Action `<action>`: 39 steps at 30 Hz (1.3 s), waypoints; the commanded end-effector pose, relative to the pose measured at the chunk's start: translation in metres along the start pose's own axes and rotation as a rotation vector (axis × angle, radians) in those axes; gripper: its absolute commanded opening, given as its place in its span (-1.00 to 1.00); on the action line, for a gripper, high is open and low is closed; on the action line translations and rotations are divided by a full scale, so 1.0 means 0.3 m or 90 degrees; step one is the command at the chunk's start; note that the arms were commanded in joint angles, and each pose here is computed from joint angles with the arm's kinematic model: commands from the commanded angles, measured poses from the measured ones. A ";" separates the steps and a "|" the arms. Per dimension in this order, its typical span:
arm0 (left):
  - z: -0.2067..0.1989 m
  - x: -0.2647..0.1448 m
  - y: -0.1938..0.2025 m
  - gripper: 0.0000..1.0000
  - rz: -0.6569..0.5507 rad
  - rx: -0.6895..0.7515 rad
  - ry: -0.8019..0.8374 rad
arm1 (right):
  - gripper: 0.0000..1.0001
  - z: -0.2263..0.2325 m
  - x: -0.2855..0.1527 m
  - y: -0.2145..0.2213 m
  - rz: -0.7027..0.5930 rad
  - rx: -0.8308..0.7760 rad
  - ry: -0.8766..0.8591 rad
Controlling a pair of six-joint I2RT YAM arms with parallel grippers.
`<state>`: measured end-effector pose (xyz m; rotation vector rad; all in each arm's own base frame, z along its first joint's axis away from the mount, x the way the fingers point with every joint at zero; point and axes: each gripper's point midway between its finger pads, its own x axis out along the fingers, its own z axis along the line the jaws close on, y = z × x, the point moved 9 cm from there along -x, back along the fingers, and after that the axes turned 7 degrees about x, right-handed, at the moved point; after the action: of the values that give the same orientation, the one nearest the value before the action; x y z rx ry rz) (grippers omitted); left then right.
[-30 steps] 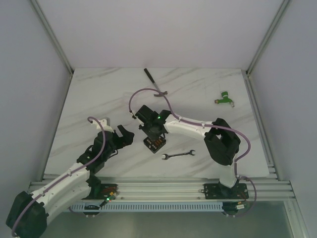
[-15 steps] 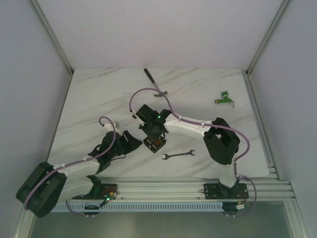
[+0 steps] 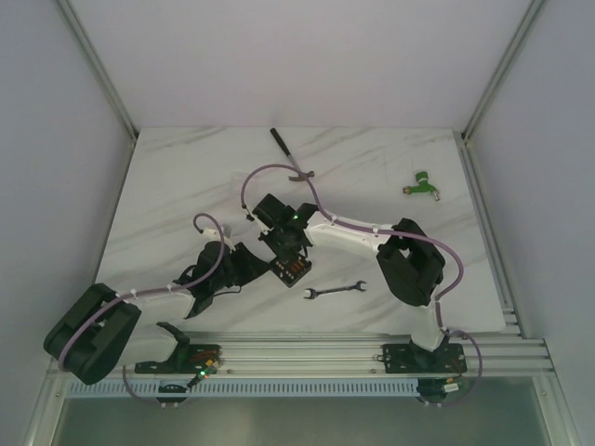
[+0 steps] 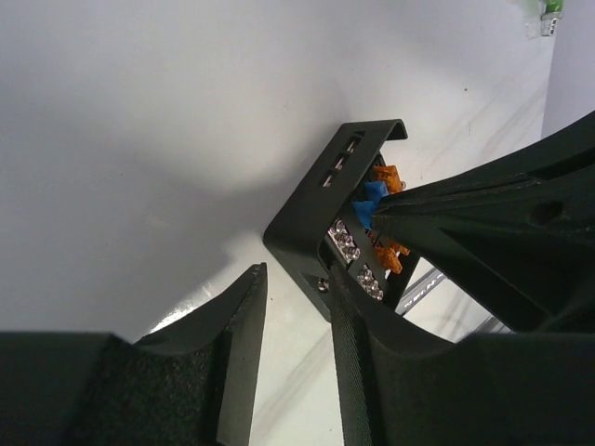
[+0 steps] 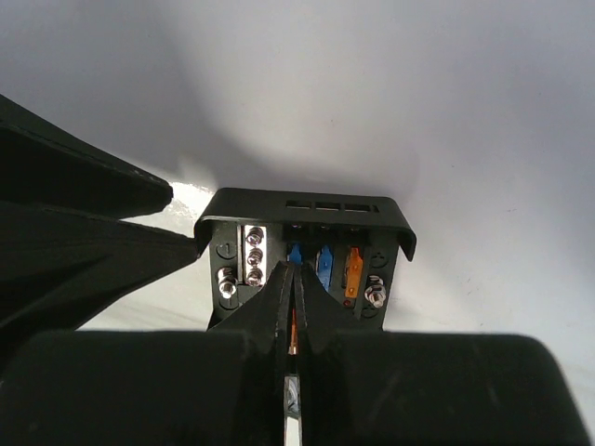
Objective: Snap on the fuse box
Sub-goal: Install the fuse at the fuse box base.
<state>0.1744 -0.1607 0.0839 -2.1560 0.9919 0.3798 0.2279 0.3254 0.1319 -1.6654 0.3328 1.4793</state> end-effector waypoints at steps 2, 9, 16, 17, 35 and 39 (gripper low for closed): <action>-0.027 0.018 -0.021 -0.22 -0.005 -0.003 0.023 | -1.00 -0.011 0.056 0.066 0.102 0.006 0.010; -0.011 0.036 -0.009 -0.35 0.015 -0.015 0.001 | -1.00 -0.037 0.073 0.142 0.189 0.007 0.055; 0.012 0.044 0.004 -0.43 0.027 -0.022 -0.031 | -1.00 -0.059 0.132 0.242 0.298 0.004 0.082; 0.015 0.044 0.006 -0.44 0.028 -0.024 -0.035 | -1.00 -0.062 0.144 0.260 0.314 0.003 0.087; 0.021 0.041 0.005 -0.45 0.028 -0.021 -0.053 | -0.97 0.014 -0.028 -0.010 0.033 0.008 -0.018; 0.021 0.041 0.003 -0.44 0.029 -0.021 -0.056 | -0.82 0.005 -0.091 -0.064 -0.026 0.021 0.007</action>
<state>0.1844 -0.1694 0.0828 -2.1831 1.0173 0.4210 0.2307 0.3288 0.1367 -1.6601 0.3882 1.5002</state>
